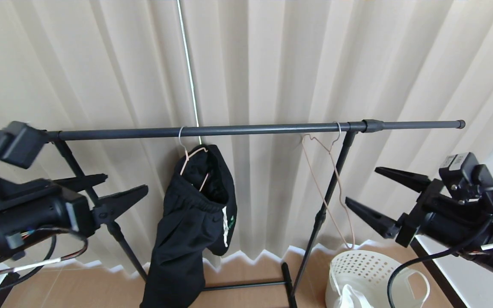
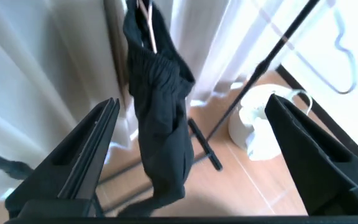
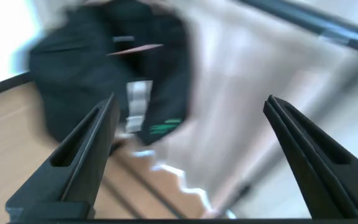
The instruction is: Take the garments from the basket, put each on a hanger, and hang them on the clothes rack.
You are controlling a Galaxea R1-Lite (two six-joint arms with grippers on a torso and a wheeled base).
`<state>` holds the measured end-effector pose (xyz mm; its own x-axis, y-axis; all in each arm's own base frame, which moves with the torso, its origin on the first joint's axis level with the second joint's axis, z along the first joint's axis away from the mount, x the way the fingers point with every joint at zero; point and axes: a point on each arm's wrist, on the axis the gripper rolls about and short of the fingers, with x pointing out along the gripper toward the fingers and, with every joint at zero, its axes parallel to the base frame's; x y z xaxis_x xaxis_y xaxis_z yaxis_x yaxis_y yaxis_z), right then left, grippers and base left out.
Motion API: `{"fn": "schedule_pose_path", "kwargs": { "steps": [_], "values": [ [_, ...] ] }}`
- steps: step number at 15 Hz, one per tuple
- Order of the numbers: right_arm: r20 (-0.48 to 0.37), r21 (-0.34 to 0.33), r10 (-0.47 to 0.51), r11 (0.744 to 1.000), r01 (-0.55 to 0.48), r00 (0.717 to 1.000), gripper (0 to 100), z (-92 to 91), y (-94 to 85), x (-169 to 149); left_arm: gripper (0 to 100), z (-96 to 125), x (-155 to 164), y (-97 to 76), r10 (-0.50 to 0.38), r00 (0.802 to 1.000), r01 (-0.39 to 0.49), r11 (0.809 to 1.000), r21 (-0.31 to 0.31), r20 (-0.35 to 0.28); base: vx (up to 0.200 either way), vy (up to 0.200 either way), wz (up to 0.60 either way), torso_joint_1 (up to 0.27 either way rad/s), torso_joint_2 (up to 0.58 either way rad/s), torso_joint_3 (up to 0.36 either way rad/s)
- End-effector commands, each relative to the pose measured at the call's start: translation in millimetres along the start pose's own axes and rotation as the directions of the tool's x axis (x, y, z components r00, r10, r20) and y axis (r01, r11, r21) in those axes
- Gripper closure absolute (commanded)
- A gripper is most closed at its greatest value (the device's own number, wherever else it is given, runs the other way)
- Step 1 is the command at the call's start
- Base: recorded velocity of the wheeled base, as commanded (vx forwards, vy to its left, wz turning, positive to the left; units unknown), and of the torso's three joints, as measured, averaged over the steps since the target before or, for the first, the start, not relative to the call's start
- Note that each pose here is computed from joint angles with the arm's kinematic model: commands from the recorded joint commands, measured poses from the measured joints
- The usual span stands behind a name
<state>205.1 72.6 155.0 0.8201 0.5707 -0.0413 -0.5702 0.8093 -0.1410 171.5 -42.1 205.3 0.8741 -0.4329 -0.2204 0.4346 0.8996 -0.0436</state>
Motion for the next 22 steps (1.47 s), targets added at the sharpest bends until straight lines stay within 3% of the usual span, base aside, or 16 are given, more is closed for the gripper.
{"fn": "schedule_pose_path", "kwargs": {
  "steps": [1,2,4,5,8,9,11,14,17,20,22],
  "values": [
    [0.074,0.013,-0.18,0.984,0.18,0.981,0,28.1,8.8,-29,0,-17,-67,-14.4,0.063,0.989,-0.071,0.996,0.057,0.137,0.0,0.0,0.0,0.0,0.0,0.0],
    [0.048,0.015,-0.222,0.975,0.222,0.974,0,31.7,15.3,-51,0,-28,-80,-17.1,0.098,0.984,-0.109,0.992,0.068,0.146,0.0,0.0,0.0,0.0,0.0,0.0],
    [-0.036,0.017,-0.168,0.986,0.169,0.985,0,24.8,32.5,-89,0,-55,-91,-20.4,0.102,0.989,-0.109,0.992,0.063,0.112,0.0,0.0,0.0,0.0,0.0,0.0],
    [-0.048,0.017,-0.16,0.987,0.161,0.986,0,23.1,34.3,-94,0,-59,-92,-20.8,0.102,0.989,-0.109,0.992,0.064,0.107,0.0,0.0,0.0,0.0,0.0,0.0],
    [-0.185,0.018,-0.125,0.991,0.131,0.975,0,-9.9,51.2,-154,0,-104,-108,-25.5,0.102,0.992,-0.107,0.992,0.07,0.068,0.0,0.0,0.0,0.0,0.0,0.0],
    [-0.196,0.017,-0.129,0.991,0.135,0.972,0,-14.1,52.4,-159,0,-107,-110,-26.0,0.102,0.993,-0.107,0.992,0.07,0.066,0.0,0.0,0.0,0.0,0.0,0.0],
    [-0.239,0.012,-0.161,0.986,0.169,0.958,0,-40.1,59.6,-187,0,-130,-121,-28.9,0.113,0.993,-0.115,0.991,0.063,0.033,0.0,0.0,0.0,0.0,0.0,0.0],
    [-0.302,0.016,-0.208,0.975,0.223,0.93,0,-71.8,66.5,-202,0,-147,-132,-31.1,0.152,0.988,-0.151,0.986,0.065,-0.013,0.0,0.0,0.0,0.0,0.0,0.0],
    [-0.305,0.034,-0.314,0.94,0.34,0.899,0,-73.0,67.2,-205,0,-164,-141,-33.5,0.166,0.984,-0.162,0.985,0.06,-0.059,0.0,0.0,0.0,0.0,0.0,0.0],
    [-0.252,0.034,-0.369,0.921,0.389,0.895,0,-73.1,69.3,-210,0,-164,-142,-32.4,0.272,0.961,-0.269,0.962,0.053,-0.059,0.0,0.0,0.0,0.0,0.0,0.0],
    [-0.21,0.03,-0.439,0.89,0.455,0.874,0,-73.4,71.6,-214,0,-164,-143,-32.9,0.355,0.934,-0.353,0.935,0.036,-0.051,0.0,0.0,0.0,0.0,0.0,0.0]
  ]
}}
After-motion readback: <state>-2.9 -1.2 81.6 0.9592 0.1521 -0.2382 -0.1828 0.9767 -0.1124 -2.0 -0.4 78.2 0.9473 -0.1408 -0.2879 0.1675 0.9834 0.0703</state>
